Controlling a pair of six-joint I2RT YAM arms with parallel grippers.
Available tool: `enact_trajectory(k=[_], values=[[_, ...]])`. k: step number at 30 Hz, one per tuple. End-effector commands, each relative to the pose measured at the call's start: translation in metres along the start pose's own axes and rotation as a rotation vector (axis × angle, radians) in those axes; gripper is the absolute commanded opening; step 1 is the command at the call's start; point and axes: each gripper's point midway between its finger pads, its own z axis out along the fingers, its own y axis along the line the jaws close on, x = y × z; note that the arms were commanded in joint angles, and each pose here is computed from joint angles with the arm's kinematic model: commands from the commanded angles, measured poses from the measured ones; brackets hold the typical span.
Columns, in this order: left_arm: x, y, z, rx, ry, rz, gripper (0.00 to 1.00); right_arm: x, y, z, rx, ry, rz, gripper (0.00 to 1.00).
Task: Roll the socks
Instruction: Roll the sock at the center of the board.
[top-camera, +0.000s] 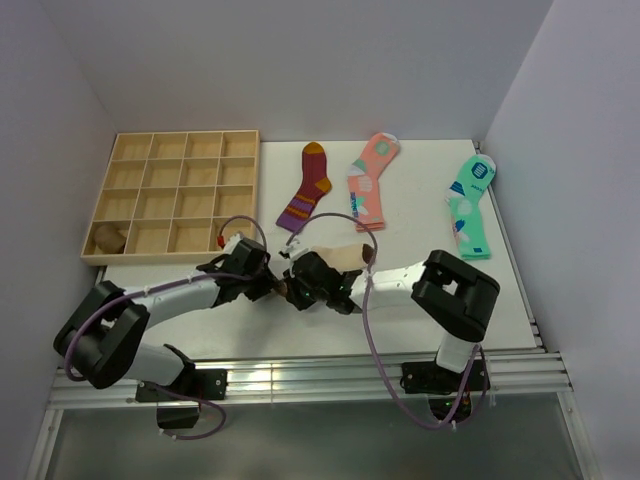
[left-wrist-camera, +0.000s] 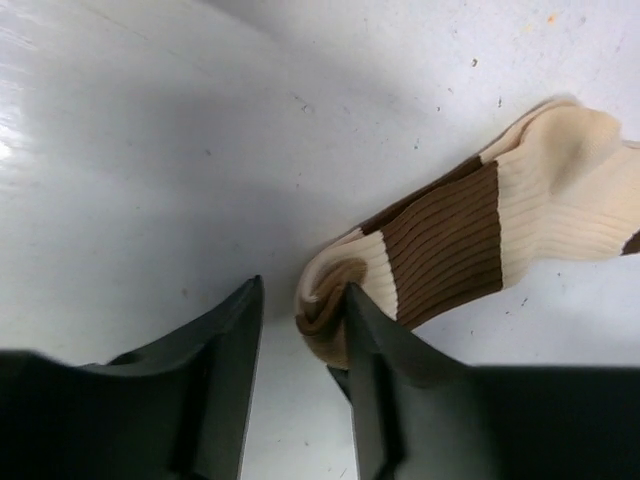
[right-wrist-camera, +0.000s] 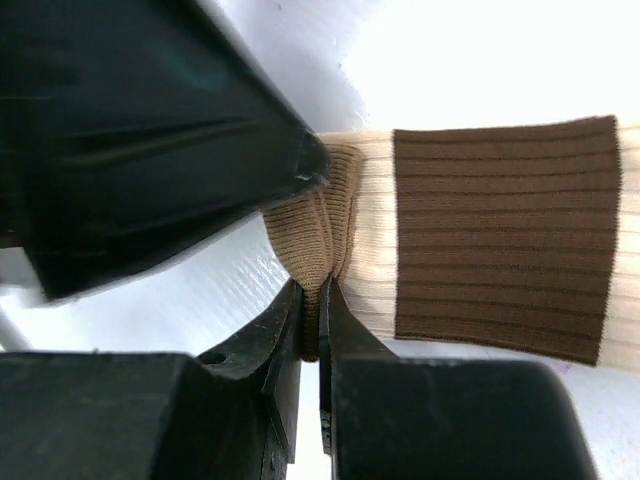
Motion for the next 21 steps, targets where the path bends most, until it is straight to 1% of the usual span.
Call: enact_trajectory(k=[1,2,4,5,6,7,8,9,14,21], values=[[-0.009,-0.003,-0.010,0.046,-0.063,-0.059,0.47,0.027,0.006,-0.014,-0.178,0.144,0.139,0.00],[-0.012,-0.007,-0.015,0.071,-0.078,-0.076,0.54,0.026,0.004,-0.013,-0.194,0.146,0.156,0.00],[-0.011,-0.004,-0.017,0.103,-0.094,-0.095,0.62,0.027,0.004,-0.016,-0.239,0.169,0.203,0.00],[-0.014,-0.009,-0.022,0.141,-0.108,-0.104,0.70,0.026,0.004,-0.016,-0.263,0.169,0.216,0.00],[-0.013,-0.009,-0.024,0.161,-0.109,-0.109,0.72,0.029,0.005,-0.017,-0.280,0.183,0.246,0.00],[-0.012,-0.010,-0.025,0.191,-0.115,-0.121,0.72,0.031,0.010,-0.020,-0.326,0.198,0.263,0.00],[-0.012,-0.012,-0.028,0.215,-0.118,-0.127,0.72,0.026,0.007,-0.019,-0.342,0.183,0.286,0.00],[-0.011,-0.012,-0.029,0.231,-0.117,-0.131,0.72,0.030,0.006,-0.019,-0.353,0.197,0.318,0.00],[-0.004,-0.012,-0.028,0.272,-0.103,-0.115,0.69,0.027,0.005,-0.023,-0.470,0.208,0.423,0.00],[0.004,-0.020,-0.020,0.267,-0.068,-0.077,0.63,0.027,-0.006,-0.017,-0.449,0.212,0.445,0.00]])
